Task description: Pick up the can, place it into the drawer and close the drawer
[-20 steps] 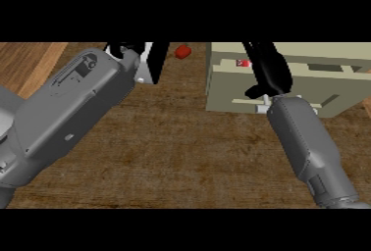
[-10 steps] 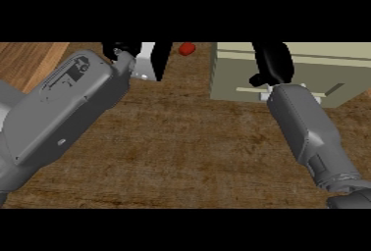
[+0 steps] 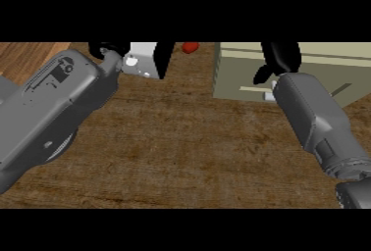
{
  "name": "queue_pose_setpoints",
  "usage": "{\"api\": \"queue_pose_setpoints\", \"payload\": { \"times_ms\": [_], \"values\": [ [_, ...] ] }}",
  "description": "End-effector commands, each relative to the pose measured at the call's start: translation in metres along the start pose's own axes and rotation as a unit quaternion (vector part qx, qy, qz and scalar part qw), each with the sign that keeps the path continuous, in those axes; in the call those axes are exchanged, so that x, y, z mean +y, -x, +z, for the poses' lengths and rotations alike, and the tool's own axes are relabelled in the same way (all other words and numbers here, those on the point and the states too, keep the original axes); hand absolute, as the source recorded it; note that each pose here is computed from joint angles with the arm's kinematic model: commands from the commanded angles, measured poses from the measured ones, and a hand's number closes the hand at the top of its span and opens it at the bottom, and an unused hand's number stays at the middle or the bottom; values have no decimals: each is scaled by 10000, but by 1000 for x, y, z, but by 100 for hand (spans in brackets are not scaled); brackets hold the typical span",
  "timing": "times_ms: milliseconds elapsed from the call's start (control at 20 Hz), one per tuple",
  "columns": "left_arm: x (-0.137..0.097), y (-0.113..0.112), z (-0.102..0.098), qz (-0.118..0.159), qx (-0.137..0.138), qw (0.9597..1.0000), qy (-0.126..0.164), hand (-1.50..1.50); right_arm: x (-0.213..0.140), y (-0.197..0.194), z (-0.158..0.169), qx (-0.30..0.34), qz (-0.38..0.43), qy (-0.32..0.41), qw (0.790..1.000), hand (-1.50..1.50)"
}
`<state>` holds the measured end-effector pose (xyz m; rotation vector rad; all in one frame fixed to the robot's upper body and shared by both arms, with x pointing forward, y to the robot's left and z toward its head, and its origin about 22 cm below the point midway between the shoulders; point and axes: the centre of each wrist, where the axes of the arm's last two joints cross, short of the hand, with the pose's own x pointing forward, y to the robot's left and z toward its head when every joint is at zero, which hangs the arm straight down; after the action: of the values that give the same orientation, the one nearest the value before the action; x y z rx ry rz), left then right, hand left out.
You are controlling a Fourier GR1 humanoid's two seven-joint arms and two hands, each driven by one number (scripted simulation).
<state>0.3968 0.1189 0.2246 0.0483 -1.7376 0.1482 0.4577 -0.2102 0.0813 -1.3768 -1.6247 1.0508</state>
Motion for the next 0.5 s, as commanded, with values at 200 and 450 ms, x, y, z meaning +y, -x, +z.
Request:
{"api": "queue_pose_setpoints", "payload": {
  "times_ms": [200,450],
  "values": [
    [3,-5,2,48,36,10000,29,-150,-35,-8,-32,-42,-181,229,9996,-150],
    [-7,-6,12,127,115,9996,218,-150,-32,-33,-36,83,-1942,-66,9809,-150]
  ]
}}
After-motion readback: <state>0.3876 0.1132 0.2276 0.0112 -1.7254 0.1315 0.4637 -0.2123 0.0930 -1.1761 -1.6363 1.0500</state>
